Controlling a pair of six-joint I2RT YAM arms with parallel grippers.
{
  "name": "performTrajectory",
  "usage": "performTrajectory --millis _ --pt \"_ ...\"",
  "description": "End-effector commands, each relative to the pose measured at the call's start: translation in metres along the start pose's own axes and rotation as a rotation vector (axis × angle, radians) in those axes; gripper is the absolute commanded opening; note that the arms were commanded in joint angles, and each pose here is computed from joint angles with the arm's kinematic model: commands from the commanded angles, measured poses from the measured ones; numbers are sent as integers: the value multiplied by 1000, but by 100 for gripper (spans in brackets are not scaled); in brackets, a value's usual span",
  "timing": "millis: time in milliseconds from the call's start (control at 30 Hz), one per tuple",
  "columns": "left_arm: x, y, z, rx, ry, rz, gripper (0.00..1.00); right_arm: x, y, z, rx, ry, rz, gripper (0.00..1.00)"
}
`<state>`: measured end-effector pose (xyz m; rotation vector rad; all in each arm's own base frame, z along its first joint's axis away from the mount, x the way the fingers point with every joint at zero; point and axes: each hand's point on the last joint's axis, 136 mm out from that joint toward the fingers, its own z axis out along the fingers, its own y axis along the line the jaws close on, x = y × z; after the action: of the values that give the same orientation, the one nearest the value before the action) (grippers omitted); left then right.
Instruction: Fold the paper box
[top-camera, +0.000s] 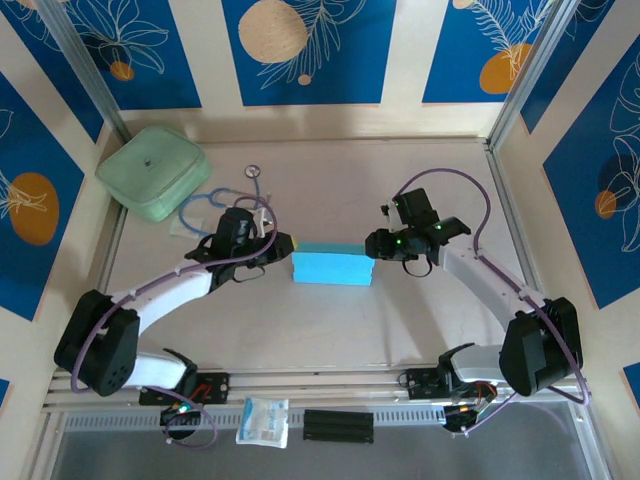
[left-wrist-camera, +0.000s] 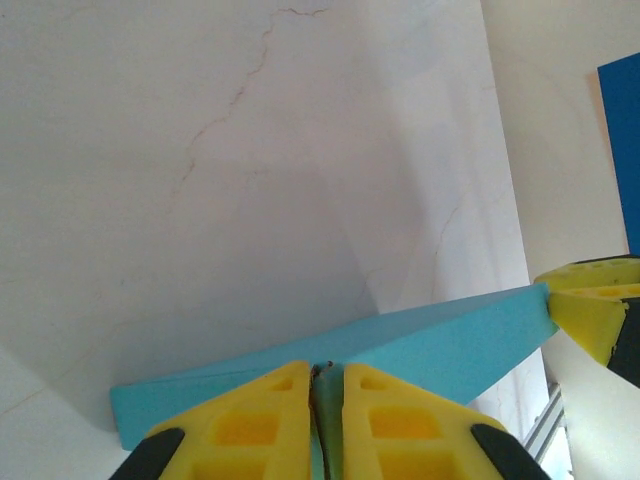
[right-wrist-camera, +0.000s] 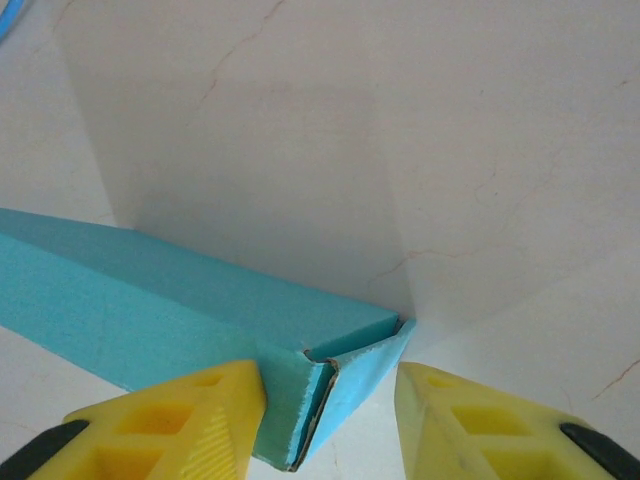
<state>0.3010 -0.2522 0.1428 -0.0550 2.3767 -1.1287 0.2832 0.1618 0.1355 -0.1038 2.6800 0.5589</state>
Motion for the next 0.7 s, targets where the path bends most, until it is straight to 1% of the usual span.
performTrajectory --millis 0,67,133,200,267,300,367,433,467,533,600,633,667 --pt "53 12 0 -53 201 -3 15 60 -12 13 75 193 22 42" --pt "52 7 -10 -73 192 39 23 69 -10 9 81 187 24 42" --pt "53 3 -23 -101 168 90 37 80 -8 4 80 174 37 42" --pt "55 -1 -38 -117 143 137 50 93 -1 -2 40 174 49 43" --pt "58 -2 -50 -132 122 169 60 101 7 -9 -2 174 53 45" --pt "59 0 -56 -150 111 180 62 103 10 -14 -20 169 54 47" --pt "59 2 -62 -170 102 200 67 97 16 -24 -44 136 57 50" --pt "59 9 -64 -210 101 201 68 88 18 -31 -44 98 56 54" --pt "59 13 -63 -235 105 197 69 83 15 -32 -27 79 65 58" --pt "59 25 -60 -297 123 191 70 78 10 -27 -4 66 87 62" --pt "61 40 -53 -375 160 184 72 81 6 -14 0 92 127 65" --pt "63 45 -50 -398 182 184 72 83 6 -7 -5 112 139 66" --pt "67 46 -42 -392 218 190 73 88 6 1 -7 142 154 67"
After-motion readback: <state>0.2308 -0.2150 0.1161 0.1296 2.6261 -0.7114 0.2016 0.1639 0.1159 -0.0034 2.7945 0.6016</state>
